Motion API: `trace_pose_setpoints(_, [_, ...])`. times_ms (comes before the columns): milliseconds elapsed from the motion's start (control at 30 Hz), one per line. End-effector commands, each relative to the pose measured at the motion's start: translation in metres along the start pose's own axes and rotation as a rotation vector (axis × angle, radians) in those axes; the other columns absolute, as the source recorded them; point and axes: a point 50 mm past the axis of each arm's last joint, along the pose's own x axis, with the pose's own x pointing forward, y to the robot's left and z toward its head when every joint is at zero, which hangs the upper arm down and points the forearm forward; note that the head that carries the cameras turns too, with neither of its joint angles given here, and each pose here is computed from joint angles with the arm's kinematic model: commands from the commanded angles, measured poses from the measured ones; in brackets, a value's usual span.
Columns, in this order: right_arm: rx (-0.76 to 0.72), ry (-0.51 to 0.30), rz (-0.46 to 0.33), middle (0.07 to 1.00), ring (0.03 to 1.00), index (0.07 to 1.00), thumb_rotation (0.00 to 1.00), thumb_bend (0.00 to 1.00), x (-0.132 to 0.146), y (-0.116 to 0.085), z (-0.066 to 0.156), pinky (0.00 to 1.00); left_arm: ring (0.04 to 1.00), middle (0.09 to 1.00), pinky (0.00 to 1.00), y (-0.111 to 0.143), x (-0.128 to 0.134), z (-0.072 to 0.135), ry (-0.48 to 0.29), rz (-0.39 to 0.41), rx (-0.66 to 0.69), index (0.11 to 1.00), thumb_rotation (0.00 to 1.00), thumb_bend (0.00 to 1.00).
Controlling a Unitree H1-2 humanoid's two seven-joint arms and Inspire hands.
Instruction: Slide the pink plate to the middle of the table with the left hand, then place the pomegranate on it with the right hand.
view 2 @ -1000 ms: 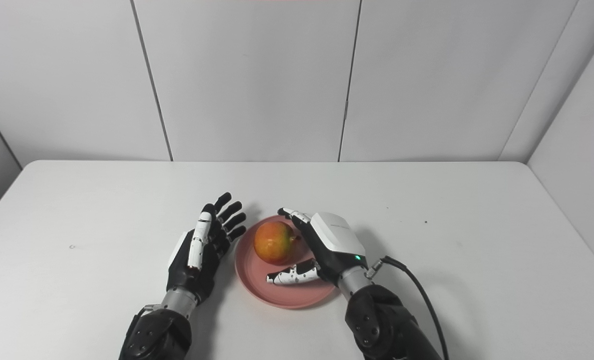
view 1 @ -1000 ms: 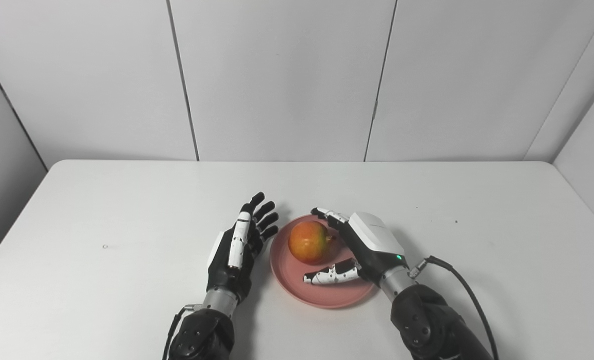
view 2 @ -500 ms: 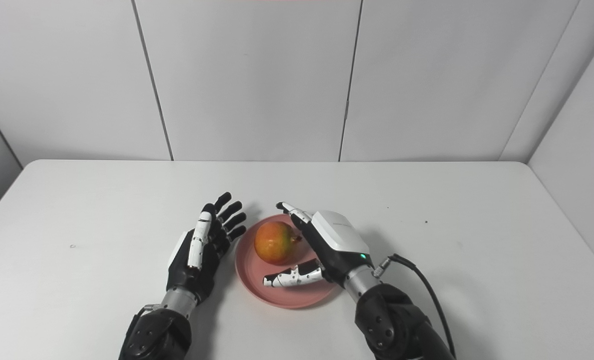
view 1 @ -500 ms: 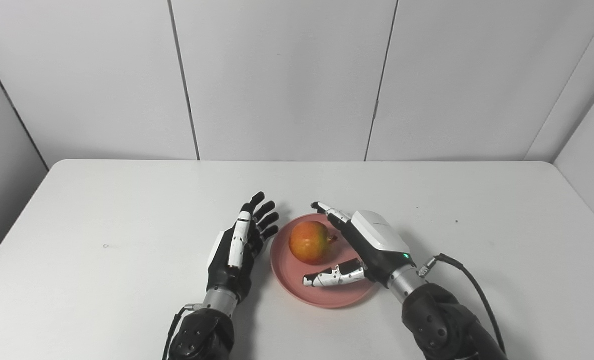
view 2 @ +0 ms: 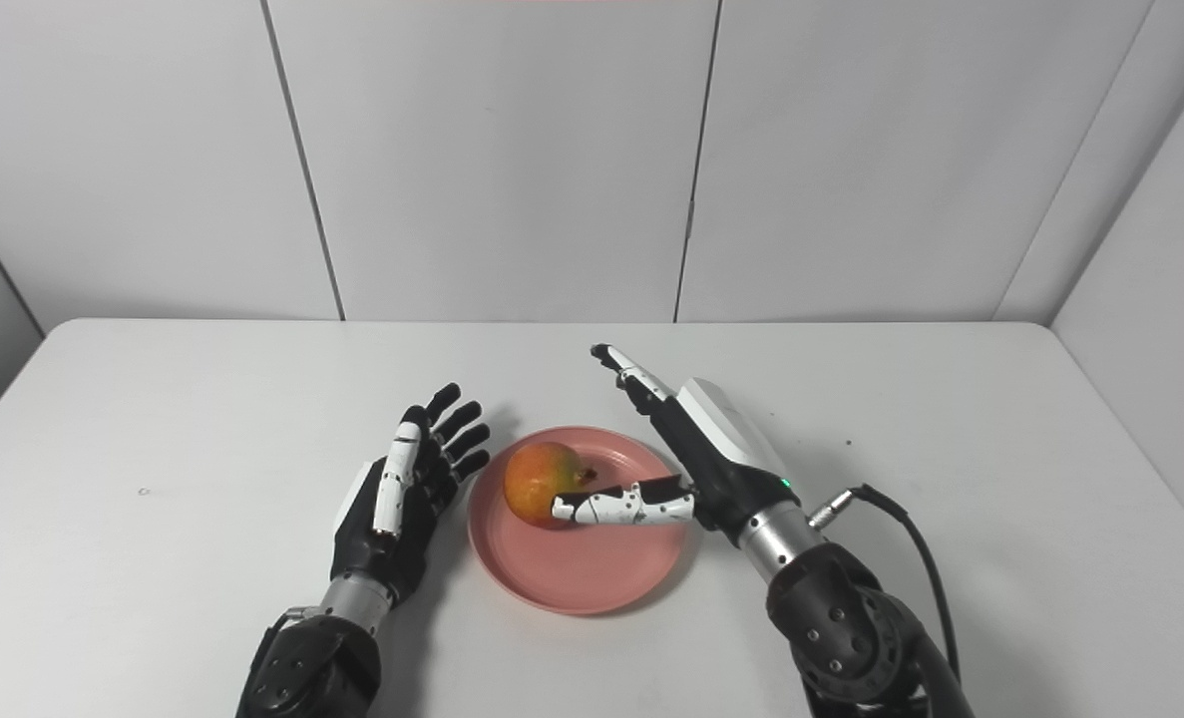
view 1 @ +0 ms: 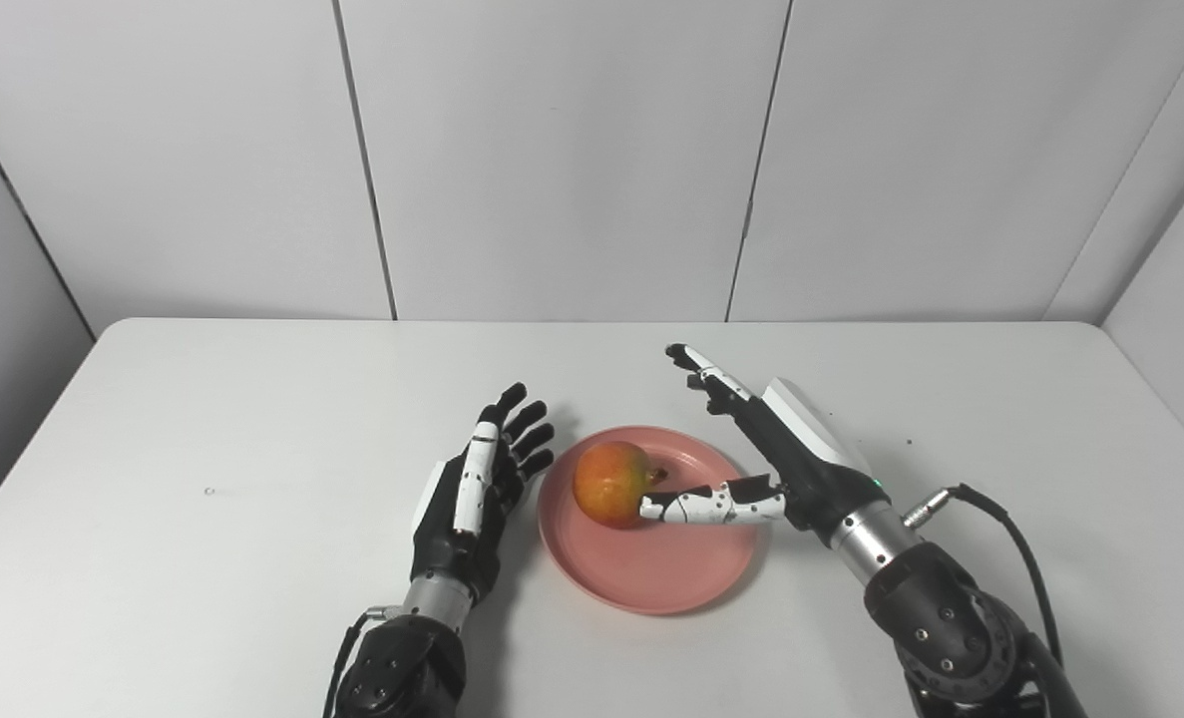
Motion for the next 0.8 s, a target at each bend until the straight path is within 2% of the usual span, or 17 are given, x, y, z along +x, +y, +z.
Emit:
trace_pose_setpoints(0, [0.033,-0.057,-0.095,0.946,0.911,0.959,0.61,1.0,0.0,-0.012,0.005,0.85,0.883,0.9,0.87,-0.001,0.001,-0.001,0.011,0.01,-0.008,0.9,1.0,0.46])
trace_pose_setpoints(100, [0.066,-0.042,-0.124,0.944,0.91,0.961,0.63,1.0,-0.003,-0.008,-0.001,0.85,0.883,0.9,0.87,0.0,0.001,-0.001,0.009,0.011,-0.007,0.899,1.0,0.46])
trace_pose_setpoints(200, [0.087,-0.005,-0.157,0.938,0.912,0.957,0.76,1.0,-0.009,-0.001,-0.009,0.85,0.885,0.907,0.88,0.0,0.0,0.001,0.005,0.009,0.001,0.905,1.0,0.45])
trace_pose_setpoints(267, [0.104,0.018,-0.18,0.93,0.905,0.954,0.91,0.97,-0.012,0.004,-0.013,0.84,0.9,0.92,0.9,-0.001,0.0,0.002,-0.002,0.009,0.007,0.914,1.0,0.45])
trace_pose_setpoints(333, [0.13,0.038,-0.201,0.929,0.905,0.948,0.98,0.94,-0.015,0.007,-0.016,0.85,0.916,0.933,0.93,-0.001,0.0,0.003,-0.008,0.011,0.013,0.923,1.0,0.45])
trace_pose_setpoints(400, [0.139,0.044,-0.208,0.929,0.904,0.945,1.0,0.93,-0.016,0.009,-0.016,0.85,0.923,0.939,0.94,0.0,0.0,0.004,-0.009,0.012,0.014,0.926,1.0,0.45])
trace_pose_setpoints(433, [0.193,0.045,-0.216,0.929,0.904,0.944,1.0,0.93,-0.018,0.011,-0.019,0.85,0.924,0.939,0.94,0.0,-0.002,0.005,-0.017,0.004,0.03,0.927,1.0,0.45])
trace_pose_setpoints(500, [0.272,0.046,-0.227,0.954,0.925,0.955,1.0,0.81,-0.022,0.014,-0.023,0.86,0.953,0.971,0.97,0.0,-0.004,0.007,-0.028,-0.004,0.052,0.962,1.0,0.44])
trace_pose_setpoints(533, [0.306,0.049,-0.23,0.958,0.928,0.957,1.0,0.79,-0.023,0.016,-0.025,0.86,0.958,0.975,0.97,-0.001,-0.005,0.008,-0.034,-0.007,0.057,0.967,1.0,0.44])
trace_pose_setpoints(767, [0.561,0.085,-0.253,0.997,0.973,0.997,1.0,0.73,-0.023,0.025,-0.03,0.94,1.0,1.0,1.0,0.001,-0.013,0.013,-0.084,-0.016,0.108,1.0,1.0,0.43])
